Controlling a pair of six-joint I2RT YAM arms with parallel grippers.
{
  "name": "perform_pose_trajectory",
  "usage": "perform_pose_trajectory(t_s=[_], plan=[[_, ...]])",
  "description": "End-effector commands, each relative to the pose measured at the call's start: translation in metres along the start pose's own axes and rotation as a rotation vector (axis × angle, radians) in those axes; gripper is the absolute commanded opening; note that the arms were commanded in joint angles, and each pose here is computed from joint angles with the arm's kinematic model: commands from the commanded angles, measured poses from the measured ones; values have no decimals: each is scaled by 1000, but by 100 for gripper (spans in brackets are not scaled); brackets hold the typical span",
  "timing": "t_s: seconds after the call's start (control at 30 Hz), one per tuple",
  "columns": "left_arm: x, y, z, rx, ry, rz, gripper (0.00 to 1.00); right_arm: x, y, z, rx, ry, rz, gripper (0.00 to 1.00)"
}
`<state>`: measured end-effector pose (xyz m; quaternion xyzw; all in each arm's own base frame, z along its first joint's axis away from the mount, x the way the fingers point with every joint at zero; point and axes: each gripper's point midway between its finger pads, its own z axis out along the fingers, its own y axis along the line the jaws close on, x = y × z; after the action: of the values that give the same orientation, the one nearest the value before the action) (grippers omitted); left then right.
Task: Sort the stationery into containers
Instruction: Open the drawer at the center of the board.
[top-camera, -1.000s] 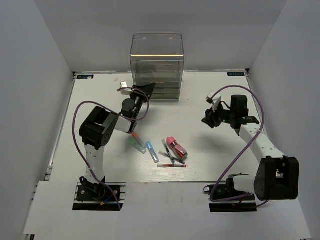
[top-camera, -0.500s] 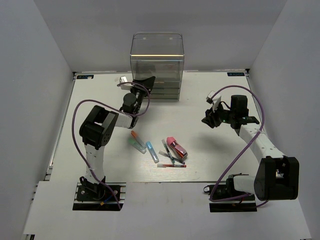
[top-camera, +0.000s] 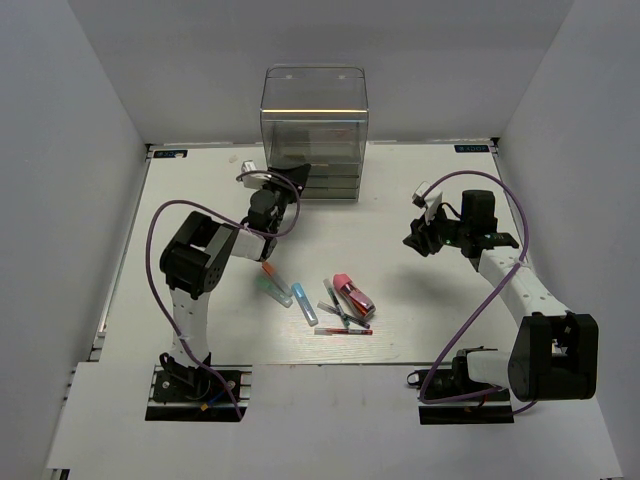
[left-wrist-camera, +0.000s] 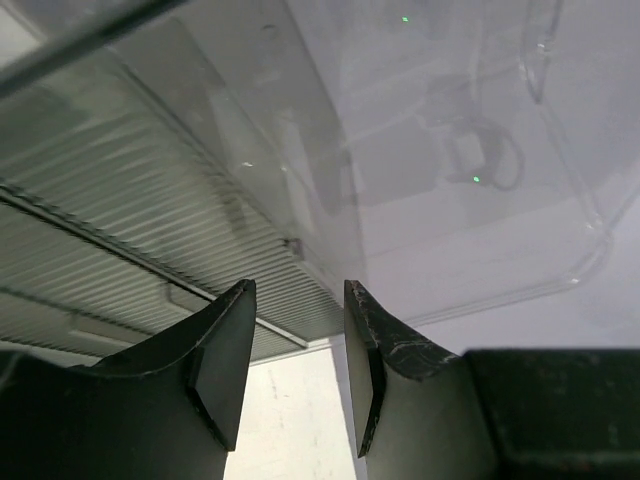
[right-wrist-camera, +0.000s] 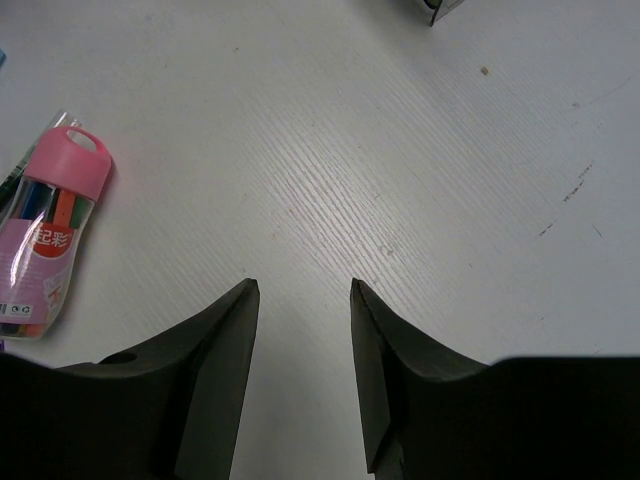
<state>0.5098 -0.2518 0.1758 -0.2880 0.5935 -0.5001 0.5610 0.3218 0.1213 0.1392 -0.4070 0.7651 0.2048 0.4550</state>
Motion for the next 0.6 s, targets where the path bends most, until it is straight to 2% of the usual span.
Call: perform_pose_trajectory(t_s=[0.0, 0.27, 0.57], plan=[[-7, -4, 1, -23, -20, -12, 51, -4, 0, 1, 3, -19, -28, 48], [-7, 8, 2, -52, -43, -19, 51, 0, -3, -1, 15, -10, -24, 48], [-15, -12, 9, 31, -77, -56, 51, -2, 0, 1, 5, -12, -26, 48]])
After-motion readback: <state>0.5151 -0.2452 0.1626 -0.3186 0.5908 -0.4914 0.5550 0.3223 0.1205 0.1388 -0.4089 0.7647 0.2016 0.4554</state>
